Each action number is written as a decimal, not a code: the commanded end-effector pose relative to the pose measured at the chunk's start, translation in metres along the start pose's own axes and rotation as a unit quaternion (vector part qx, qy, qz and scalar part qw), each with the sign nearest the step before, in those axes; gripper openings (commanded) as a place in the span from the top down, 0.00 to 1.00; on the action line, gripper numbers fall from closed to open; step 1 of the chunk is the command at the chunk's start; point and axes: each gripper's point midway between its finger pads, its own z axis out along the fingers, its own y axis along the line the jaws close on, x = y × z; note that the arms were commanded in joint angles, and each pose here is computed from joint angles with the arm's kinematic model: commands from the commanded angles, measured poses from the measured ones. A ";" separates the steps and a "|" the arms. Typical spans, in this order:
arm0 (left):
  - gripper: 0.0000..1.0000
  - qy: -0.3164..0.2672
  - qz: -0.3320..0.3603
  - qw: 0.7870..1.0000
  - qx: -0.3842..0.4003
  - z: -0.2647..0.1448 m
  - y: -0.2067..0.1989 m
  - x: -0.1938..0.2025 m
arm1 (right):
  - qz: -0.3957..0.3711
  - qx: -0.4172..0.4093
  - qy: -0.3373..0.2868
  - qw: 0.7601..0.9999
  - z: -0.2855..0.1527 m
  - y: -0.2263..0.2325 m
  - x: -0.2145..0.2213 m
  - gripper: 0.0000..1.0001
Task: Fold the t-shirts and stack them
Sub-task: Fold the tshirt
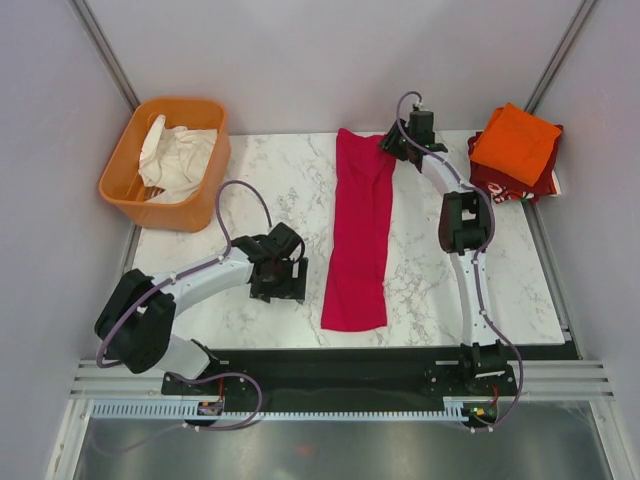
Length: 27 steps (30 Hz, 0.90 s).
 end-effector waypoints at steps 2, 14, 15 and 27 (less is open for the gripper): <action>0.09 -0.003 -0.015 1.000 0.000 0.007 -0.012 -0.007 | 0.010 -0.031 -0.052 0.998 -0.018 -0.005 -0.054 0.48; 0.09 -0.011 -0.007 1.000 0.010 0.011 -0.043 -0.018 | -0.017 -0.195 -0.094 0.976 -0.106 0.094 -0.116 0.16; 0.09 -0.012 -0.006 1.000 0.015 0.011 -0.046 -0.019 | -0.011 -0.191 -0.094 0.977 -0.114 0.095 -0.116 0.16; 0.14 -0.028 -0.023 0.994 0.103 0.010 -0.078 -0.019 | 0.006 0.057 0.059 0.997 -0.260 -0.006 0.080 0.18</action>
